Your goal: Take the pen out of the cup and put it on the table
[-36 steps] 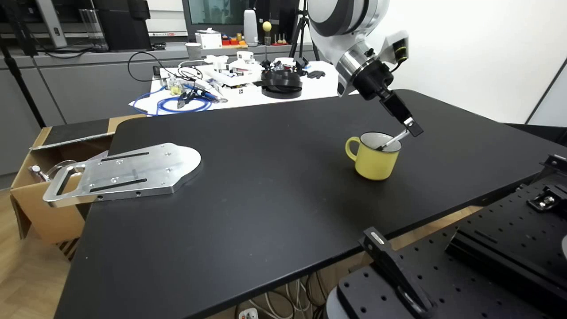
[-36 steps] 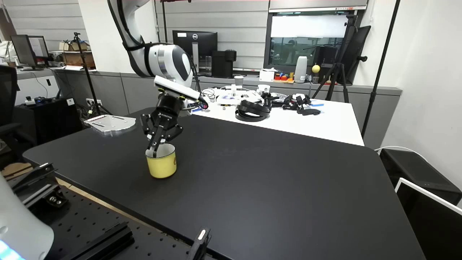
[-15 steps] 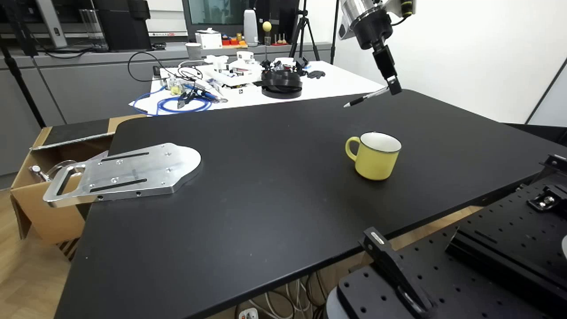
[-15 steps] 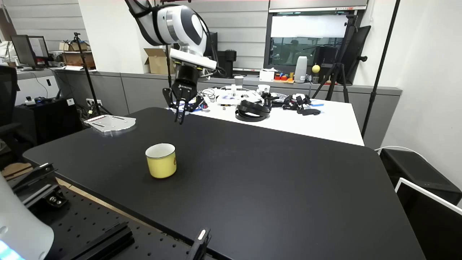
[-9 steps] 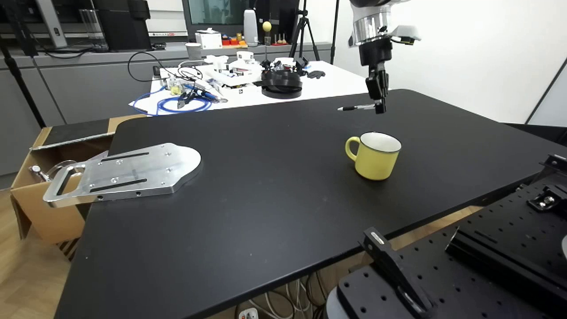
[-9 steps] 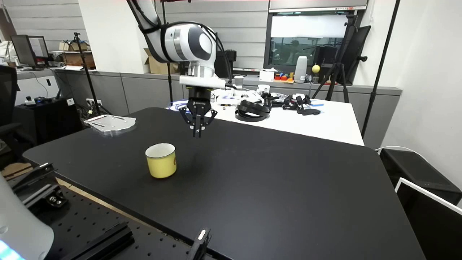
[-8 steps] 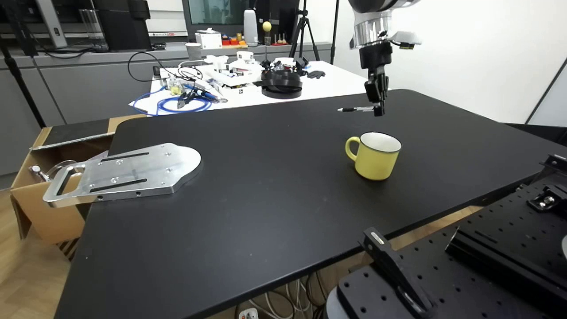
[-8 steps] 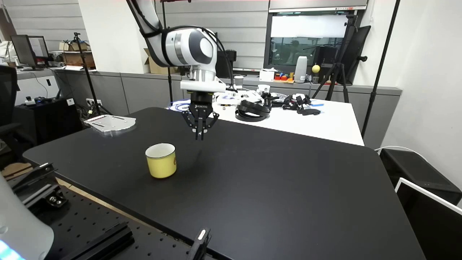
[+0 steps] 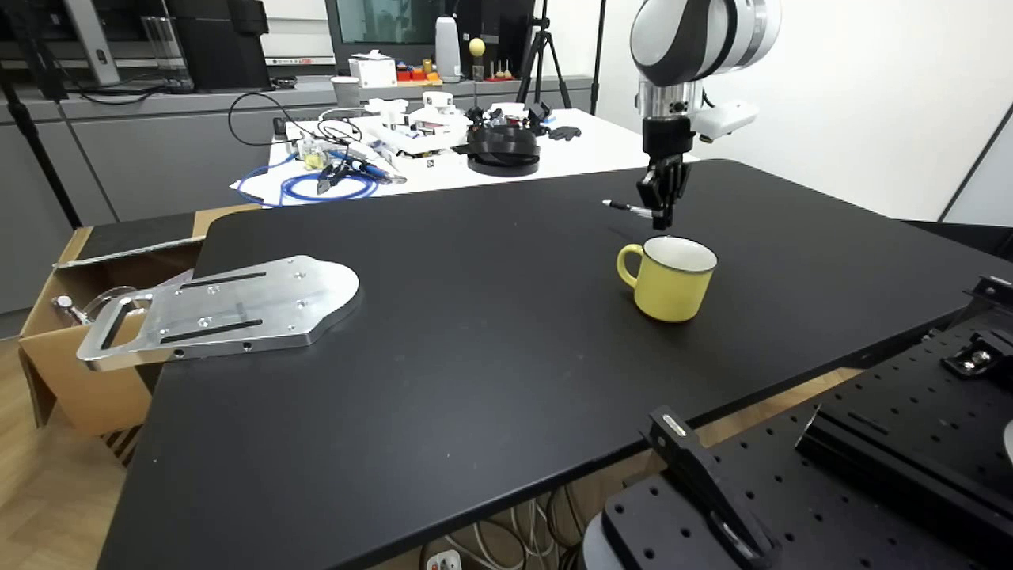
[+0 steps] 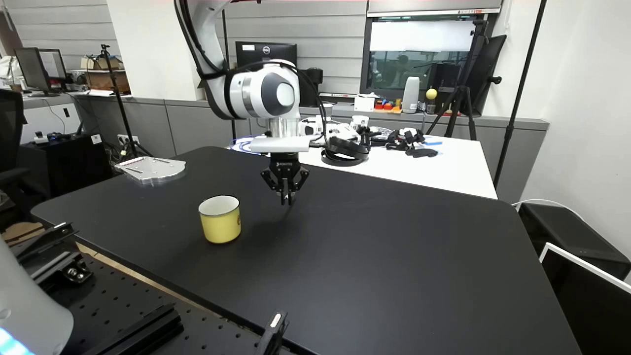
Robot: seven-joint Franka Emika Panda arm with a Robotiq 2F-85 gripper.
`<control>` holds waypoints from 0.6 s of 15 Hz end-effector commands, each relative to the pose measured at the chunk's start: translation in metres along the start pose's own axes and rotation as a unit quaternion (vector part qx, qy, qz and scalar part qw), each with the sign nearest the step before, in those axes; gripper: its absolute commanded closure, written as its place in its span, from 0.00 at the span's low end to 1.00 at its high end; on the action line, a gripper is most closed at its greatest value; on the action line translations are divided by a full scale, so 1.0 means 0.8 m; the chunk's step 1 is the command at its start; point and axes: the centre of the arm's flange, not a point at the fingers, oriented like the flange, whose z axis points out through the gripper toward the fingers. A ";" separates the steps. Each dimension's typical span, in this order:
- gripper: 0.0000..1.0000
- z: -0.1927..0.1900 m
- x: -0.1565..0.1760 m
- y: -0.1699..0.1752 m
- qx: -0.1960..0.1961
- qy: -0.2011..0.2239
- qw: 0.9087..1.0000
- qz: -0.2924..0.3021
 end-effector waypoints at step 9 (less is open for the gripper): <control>0.24 0.023 0.001 -0.016 -0.024 -0.005 0.999 0.048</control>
